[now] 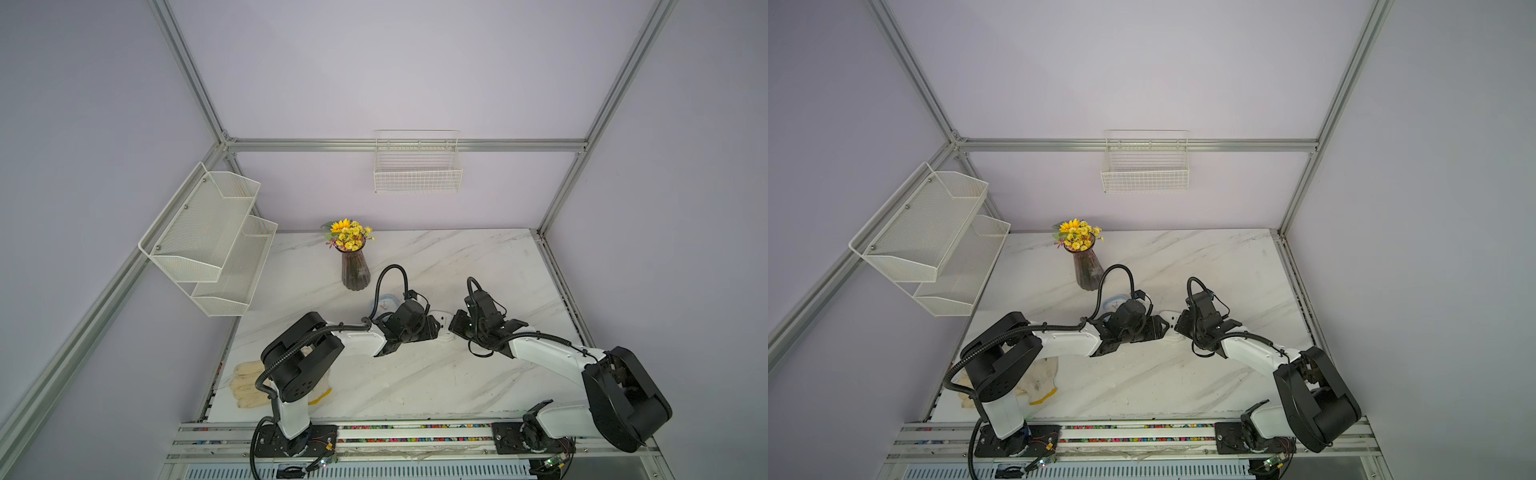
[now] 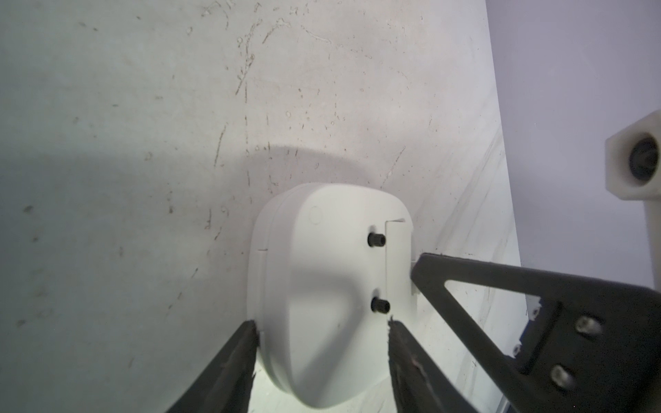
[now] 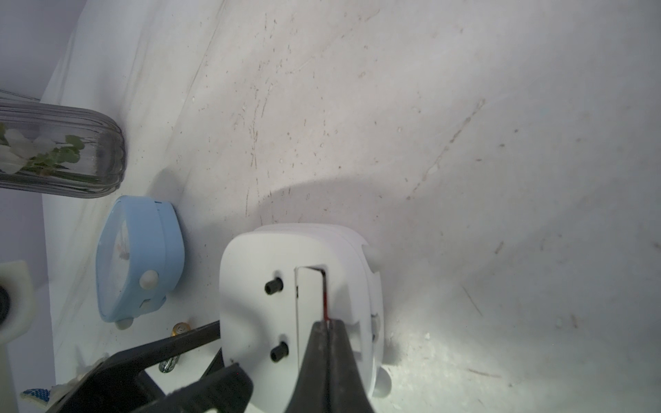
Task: Insert the battery into the alarm
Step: Install the cover on the alarm.
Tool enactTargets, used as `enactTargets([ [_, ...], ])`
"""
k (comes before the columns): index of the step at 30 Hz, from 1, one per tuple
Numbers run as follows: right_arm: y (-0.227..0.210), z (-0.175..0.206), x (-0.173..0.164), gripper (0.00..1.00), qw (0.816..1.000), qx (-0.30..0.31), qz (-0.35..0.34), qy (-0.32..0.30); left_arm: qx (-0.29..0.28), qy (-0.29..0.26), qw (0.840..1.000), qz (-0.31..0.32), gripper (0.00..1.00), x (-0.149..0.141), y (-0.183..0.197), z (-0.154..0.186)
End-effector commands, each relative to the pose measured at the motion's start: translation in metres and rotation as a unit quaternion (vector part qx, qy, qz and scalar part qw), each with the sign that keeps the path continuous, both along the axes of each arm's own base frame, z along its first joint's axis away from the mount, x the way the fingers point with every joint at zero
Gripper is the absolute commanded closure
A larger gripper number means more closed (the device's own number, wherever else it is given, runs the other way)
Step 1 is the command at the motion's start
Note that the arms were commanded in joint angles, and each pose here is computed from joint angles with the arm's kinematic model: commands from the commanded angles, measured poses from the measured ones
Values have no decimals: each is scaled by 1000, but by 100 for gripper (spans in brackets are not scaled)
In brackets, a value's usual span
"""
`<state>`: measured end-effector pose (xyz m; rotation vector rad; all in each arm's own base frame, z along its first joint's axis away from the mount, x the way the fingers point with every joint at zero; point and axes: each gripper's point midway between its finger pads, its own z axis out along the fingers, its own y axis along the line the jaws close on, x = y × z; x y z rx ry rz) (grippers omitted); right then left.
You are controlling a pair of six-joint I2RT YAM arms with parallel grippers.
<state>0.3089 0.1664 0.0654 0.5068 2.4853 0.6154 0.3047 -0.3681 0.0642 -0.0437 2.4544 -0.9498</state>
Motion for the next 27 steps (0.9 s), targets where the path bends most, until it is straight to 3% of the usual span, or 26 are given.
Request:
enactTargets([
  [1,5,-1,-6,100,1000,5,3,12,-33,-9,999,-4,41,0,-11,16],
  [12,22,11,-6,100,997,47,50,-22,-35,-15,999,-9,41,1,-13,17],
  [22,4,-13,-9,100,999,-16,23,31,-33,-17,999,-9,41,1,-12,18],
  [27,-7,-8,-9,88,999,-42,8,26,-30,-19,999,-5,41,1,-10,17],
])
